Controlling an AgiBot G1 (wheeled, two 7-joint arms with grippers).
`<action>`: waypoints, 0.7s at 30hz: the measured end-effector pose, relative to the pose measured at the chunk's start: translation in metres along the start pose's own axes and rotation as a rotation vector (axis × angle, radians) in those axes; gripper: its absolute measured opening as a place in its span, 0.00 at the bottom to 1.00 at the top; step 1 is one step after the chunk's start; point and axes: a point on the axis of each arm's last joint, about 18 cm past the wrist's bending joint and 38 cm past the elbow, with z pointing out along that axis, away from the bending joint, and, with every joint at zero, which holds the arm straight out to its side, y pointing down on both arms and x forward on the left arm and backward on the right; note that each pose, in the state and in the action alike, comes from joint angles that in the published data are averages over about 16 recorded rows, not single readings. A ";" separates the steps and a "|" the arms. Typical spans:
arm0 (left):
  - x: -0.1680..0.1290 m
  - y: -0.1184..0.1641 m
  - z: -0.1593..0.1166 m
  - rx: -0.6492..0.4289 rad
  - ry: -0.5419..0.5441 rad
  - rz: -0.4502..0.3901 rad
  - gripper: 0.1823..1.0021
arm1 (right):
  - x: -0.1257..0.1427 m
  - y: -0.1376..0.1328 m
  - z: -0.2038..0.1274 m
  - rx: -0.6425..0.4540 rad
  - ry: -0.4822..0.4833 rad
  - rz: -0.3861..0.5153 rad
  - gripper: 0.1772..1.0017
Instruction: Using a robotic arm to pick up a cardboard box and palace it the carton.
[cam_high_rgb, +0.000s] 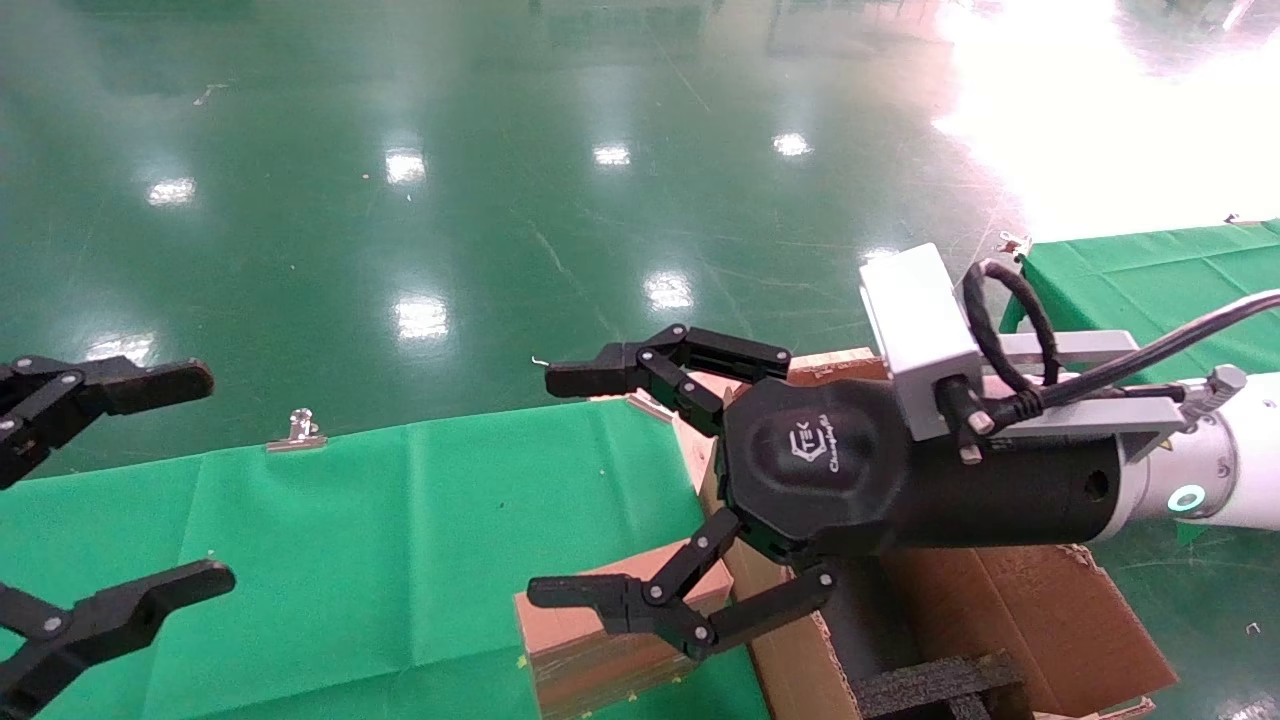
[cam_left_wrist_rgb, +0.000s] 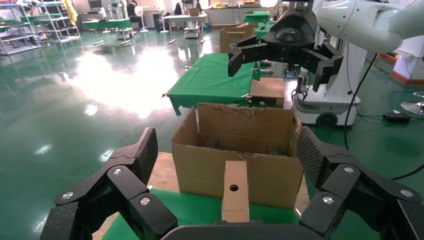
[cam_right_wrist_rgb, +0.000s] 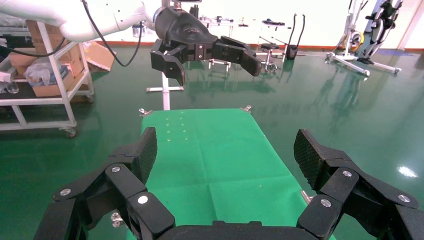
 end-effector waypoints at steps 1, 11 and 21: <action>0.000 0.000 0.000 0.000 0.000 0.000 1.00 | 0.000 0.000 0.000 0.000 0.000 0.000 1.00; 0.000 0.000 0.000 0.000 0.000 0.000 1.00 | 0.000 0.000 0.000 0.000 0.000 0.000 1.00; 0.000 0.000 0.000 0.000 0.000 0.000 0.99 | 0.000 0.000 0.000 -0.001 0.001 0.000 1.00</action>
